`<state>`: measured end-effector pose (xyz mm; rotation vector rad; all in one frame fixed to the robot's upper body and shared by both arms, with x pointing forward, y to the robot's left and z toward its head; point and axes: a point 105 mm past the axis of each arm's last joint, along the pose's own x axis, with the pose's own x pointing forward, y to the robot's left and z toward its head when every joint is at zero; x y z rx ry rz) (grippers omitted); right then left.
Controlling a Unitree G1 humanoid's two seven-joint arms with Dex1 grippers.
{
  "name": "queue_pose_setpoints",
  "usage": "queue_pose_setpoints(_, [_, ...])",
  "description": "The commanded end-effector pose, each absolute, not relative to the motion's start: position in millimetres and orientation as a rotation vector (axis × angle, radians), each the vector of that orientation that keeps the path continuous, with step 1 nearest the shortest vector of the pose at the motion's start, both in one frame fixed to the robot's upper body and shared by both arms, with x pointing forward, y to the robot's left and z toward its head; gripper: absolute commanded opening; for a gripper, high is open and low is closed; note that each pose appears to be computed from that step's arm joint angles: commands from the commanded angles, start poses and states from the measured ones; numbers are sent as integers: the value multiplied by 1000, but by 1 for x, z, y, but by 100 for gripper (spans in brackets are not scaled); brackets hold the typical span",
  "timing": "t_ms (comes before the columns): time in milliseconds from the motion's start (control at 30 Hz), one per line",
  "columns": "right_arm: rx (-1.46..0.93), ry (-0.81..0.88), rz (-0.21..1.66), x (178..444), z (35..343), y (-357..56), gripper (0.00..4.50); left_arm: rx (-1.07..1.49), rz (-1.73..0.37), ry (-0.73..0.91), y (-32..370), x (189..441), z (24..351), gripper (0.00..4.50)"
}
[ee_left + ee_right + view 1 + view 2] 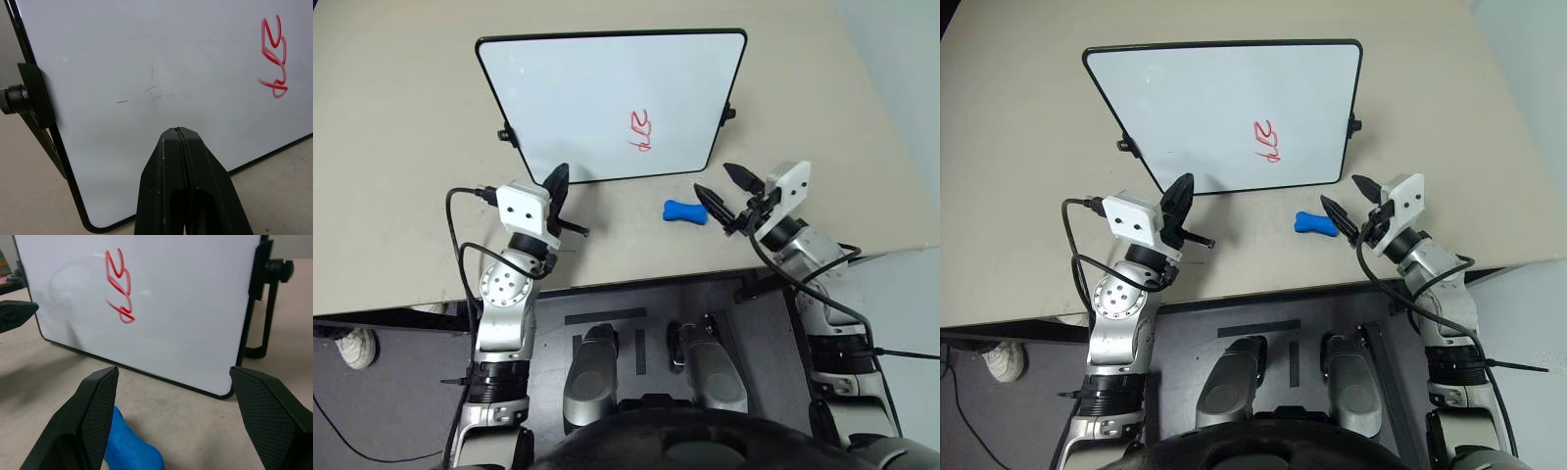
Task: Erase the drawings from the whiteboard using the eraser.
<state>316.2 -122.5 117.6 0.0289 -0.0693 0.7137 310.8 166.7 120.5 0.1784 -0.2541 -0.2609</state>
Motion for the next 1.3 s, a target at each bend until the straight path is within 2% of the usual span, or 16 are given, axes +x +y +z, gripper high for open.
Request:
queue_pose_setpoints(33, [11,-108,727,312,129,-123,383,176,-262,-305,163,310,134,0])
queue_pose_setpoints(433, [-59,-98,850,304,135,-105,383,164,-220,-294,168,302,129,0])
queue_pose_setpoints(633, [-103,-82,896,311,132,-105,383,169,-183,-292,171,295,127,0])
queue_pose_setpoints(767, [-142,-56,964,302,128,-99,383,177,-177,-297,176,292,132,0])
queue_pose_setpoints(1067, [-244,63,1138,276,109,-91,383,100,-344,-272,163,281,126,0])
queue_pose_setpoints(1300, [-270,96,1142,280,101,-93,383,102,-342,-268,161,286,123,0])
